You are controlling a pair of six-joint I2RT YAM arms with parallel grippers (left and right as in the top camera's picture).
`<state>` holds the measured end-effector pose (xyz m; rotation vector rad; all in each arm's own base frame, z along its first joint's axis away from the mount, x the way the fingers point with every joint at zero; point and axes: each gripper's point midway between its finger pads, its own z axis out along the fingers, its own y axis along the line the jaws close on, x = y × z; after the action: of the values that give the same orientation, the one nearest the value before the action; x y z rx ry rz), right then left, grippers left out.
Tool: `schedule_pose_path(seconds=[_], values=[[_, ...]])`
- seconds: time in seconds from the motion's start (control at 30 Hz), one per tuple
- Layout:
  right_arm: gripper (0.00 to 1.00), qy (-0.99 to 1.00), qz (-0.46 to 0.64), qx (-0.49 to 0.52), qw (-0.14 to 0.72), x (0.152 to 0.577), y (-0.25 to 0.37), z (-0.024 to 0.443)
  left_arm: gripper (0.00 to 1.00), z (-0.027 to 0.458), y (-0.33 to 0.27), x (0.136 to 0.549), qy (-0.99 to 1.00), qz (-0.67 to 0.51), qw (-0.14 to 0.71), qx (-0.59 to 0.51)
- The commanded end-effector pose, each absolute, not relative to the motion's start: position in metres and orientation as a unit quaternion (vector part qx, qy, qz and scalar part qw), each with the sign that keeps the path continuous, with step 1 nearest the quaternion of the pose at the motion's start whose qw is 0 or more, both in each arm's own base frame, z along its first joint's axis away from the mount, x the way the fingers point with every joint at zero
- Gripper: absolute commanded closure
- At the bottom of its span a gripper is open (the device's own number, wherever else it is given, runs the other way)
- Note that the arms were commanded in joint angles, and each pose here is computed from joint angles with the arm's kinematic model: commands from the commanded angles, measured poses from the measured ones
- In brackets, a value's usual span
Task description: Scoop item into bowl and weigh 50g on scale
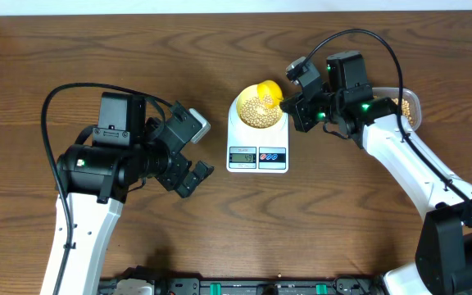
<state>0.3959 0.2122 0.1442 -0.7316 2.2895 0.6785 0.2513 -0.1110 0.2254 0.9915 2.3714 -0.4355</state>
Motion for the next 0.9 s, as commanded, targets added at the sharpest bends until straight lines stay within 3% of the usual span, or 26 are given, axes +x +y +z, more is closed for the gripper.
schedule_pose_path(seconds=[0.0, 0.43, 0.5, 0.87], values=[[0.99, 0.858, 0.28, -0.277, 0.331, 0.396, 0.216, 0.165, 0.0, 0.224, -0.109, 0.251, 0.878, -0.158, 0.263, 0.368], [0.99, 0.865, 0.242, -0.277, 0.341, 0.404, 0.207, 0.16, 0.0, 0.224, -0.109, 0.251, 0.878, -0.158, 0.263, 0.368], [0.99, 0.85, 0.293, -0.287, 0.329, 0.392, 0.224, 0.167, 0.0, 0.224, -0.109, 0.251, 0.878, -0.158, 0.263, 0.368], [0.99, 0.862, 0.272, -0.264, 0.336, 0.401, 0.212, 0.166, 0.0, 0.224, -0.109, 0.251, 0.878, -0.158, 0.263, 0.368]])
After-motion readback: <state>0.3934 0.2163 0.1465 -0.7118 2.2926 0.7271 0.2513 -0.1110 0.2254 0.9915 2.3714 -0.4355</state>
